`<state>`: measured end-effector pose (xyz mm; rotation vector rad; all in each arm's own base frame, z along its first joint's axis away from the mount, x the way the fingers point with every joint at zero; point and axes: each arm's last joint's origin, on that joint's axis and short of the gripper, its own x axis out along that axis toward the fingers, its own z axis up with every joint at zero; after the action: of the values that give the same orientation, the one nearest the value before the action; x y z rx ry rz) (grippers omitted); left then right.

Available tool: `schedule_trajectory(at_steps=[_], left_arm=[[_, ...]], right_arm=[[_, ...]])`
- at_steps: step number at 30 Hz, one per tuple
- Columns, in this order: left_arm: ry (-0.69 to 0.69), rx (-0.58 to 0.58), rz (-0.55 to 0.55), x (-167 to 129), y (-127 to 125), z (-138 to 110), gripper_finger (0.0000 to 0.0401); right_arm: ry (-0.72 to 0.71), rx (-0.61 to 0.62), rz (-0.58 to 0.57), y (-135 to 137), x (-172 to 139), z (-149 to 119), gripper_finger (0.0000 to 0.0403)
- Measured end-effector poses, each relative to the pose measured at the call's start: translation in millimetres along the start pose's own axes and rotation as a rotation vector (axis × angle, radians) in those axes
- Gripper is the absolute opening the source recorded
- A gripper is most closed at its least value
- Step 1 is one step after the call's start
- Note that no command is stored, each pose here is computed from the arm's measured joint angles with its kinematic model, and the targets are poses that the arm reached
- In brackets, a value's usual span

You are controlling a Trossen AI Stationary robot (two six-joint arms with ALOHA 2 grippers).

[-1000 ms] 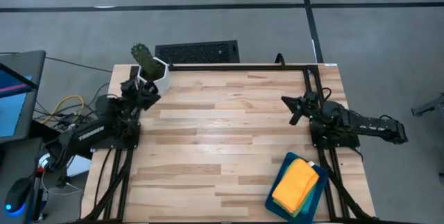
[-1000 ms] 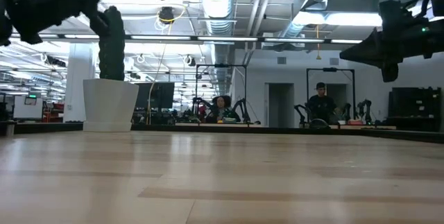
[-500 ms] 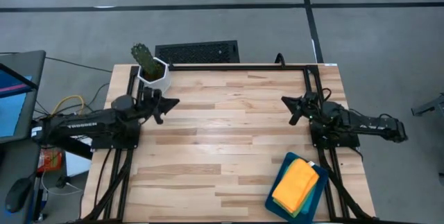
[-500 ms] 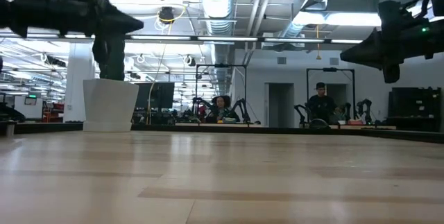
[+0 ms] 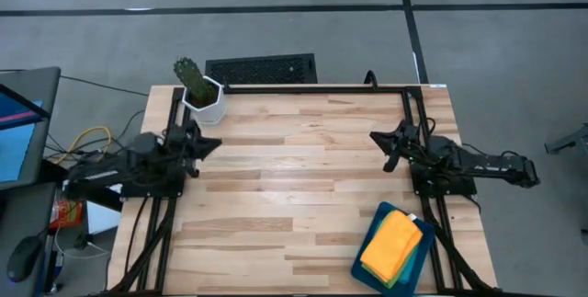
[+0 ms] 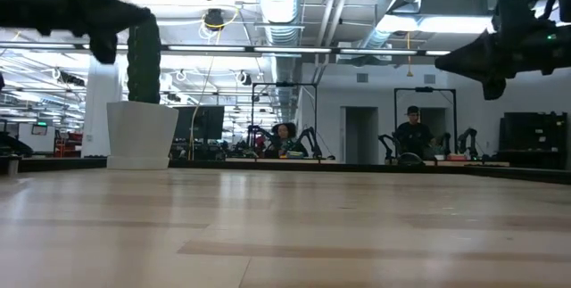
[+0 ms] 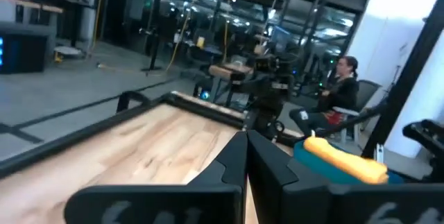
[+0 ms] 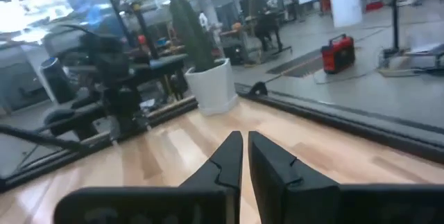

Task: Fold microfiber towels
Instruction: Return to Home Position

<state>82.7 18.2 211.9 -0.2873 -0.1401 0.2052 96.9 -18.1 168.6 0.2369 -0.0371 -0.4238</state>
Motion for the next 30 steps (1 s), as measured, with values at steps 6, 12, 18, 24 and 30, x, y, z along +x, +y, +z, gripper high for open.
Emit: schedule_trajectory(at_steps=[6, 12, 18, 24, 30], left_arm=[[0.114, -0.043, -0.009, 9.0, 8.6, -45.3, 0.0000], [0.073, 0.013, -0.031, 9.3, 5.7, -42.2, 0.0000], [0.052, -0.098, 0.078, 9.5, 9.1, -42.7, 0.0000], [0.053, -0.104, 0.078, 9.5, 9.1, -42.9, 0.0000], [0.053, -0.104, 0.079, 9.5, 9.2, -43.1, 0.0000]], right_arm=[[0.011, 0.010, 0.071, 2.0, 1.6, -3.7, 0.0049], [0.030, 0.005, 0.072, 2.1, 2.8, -5.2, 0.0049], [0.052, -0.017, 0.067, 2.0, 4.1, -7.4, 0.0049], [0.053, -0.017, 0.066, 2.0, 4.1, -7.4, 0.0049], [0.052, -0.017, 0.066, 2.0, 4.1, -7.4, 0.0049]])
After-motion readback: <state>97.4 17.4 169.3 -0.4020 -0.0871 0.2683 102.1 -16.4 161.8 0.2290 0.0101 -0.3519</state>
